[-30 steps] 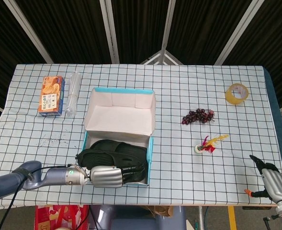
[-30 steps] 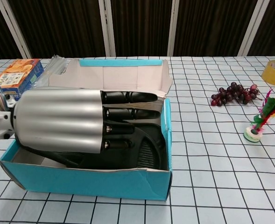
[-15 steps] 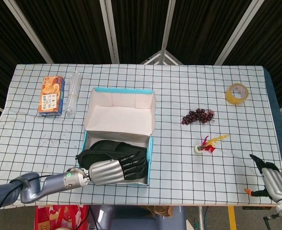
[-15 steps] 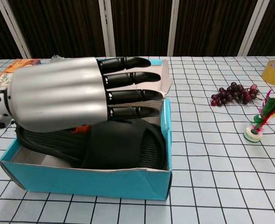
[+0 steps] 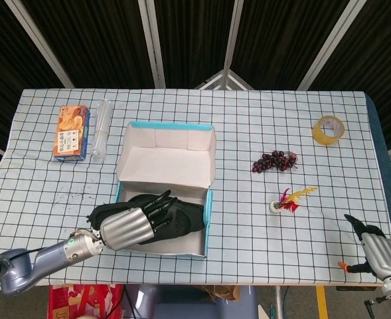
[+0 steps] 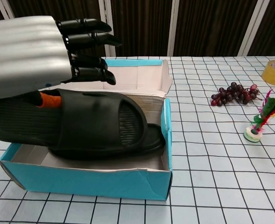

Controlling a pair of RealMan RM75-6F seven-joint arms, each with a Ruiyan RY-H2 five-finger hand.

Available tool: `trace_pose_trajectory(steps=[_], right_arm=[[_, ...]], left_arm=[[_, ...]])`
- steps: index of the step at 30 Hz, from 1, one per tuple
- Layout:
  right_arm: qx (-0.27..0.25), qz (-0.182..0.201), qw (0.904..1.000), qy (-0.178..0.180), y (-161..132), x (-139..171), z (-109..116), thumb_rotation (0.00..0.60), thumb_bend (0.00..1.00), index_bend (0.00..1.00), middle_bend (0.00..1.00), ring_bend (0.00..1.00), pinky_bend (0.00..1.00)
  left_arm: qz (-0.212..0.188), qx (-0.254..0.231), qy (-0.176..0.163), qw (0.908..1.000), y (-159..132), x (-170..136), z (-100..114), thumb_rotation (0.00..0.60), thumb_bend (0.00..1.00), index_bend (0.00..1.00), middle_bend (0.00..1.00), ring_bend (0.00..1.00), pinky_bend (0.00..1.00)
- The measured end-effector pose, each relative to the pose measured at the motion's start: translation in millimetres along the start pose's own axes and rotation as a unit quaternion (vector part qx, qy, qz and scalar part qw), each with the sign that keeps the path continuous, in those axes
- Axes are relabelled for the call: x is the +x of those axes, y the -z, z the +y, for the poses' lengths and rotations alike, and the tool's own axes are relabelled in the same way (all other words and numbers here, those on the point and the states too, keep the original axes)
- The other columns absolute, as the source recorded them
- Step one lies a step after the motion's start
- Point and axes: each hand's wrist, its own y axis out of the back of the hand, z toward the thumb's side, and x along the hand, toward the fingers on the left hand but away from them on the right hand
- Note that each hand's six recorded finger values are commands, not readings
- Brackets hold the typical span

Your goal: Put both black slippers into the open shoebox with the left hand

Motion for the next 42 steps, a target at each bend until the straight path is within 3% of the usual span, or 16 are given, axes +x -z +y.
trace_pose_trajectory(steps=[4,15,21,26,31,36,42], right_arm=[[0.0,-0.001,1.0,-0.001,1.1,1.0,-1.8,0.6,0.16,0.07,0.15,0.21,0.11],[-0.003,-0.002,1.0,-0.002,2.7,1.9,-1.6,0.6,0.16,0.07,0.15,0.21,0.12],[-0.005,-0.002,1.0,0.0,3.7,4.8,-2.3,0.6,0.16,0.07,0.15,0.21,0.12],[-0.006,-0.001,1.0,-0.001,3.0,2.9,-1.2,0.6,0.16,0.07,0.15,0.21,0.12],[-0.006,-0.002,1.0,0.0,4.0,3.9,-1.9,0.6,0.16,0.07,0.15,0.21,0.12],[-0.006,-0.001,1.0,0.0,3.3,1.9,0.1,0.6,0.16,0.07,0.15,0.21,0.12],[-0.006,-0.001,1.0,-0.002,3.4,3.8,-2.3,0.6,0.16,0.07,0.15,0.21,0.12]], left_arm=[[0.001,0.001,-0.018,0.9998,-5.8,6.5,-3.6,0.6,0.32,0.37,0.48,0.13,0.12],[-0.026,0.001,-0.076,0.9968,-27.9,28.7,-3.2,0.6,0.32,0.4,0.48,0.13,0.13],[-0.051,0.001,-0.077,0.9957,-35.8,28.3,-7.3,0.6,0.29,0.39,0.47,0.13,0.13],[-0.061,0.003,-0.075,0.9953,-39.9,29.0,-12.2,0.6,0.18,0.34,0.39,0.11,0.12],[-0.07,0.019,-0.078,0.9943,-41.3,30.9,-14.5,0.6,0.11,0.23,0.22,0.02,0.07],[-0.072,0.045,-0.065,0.9942,-35.6,30.9,-16.5,0.6,0.01,0.19,0.15,0.0,0.05],[-0.07,0.063,-0.055,0.9941,-27.6,27.0,-10.2,0.6,0.0,0.17,0.12,0.0,0.05]])
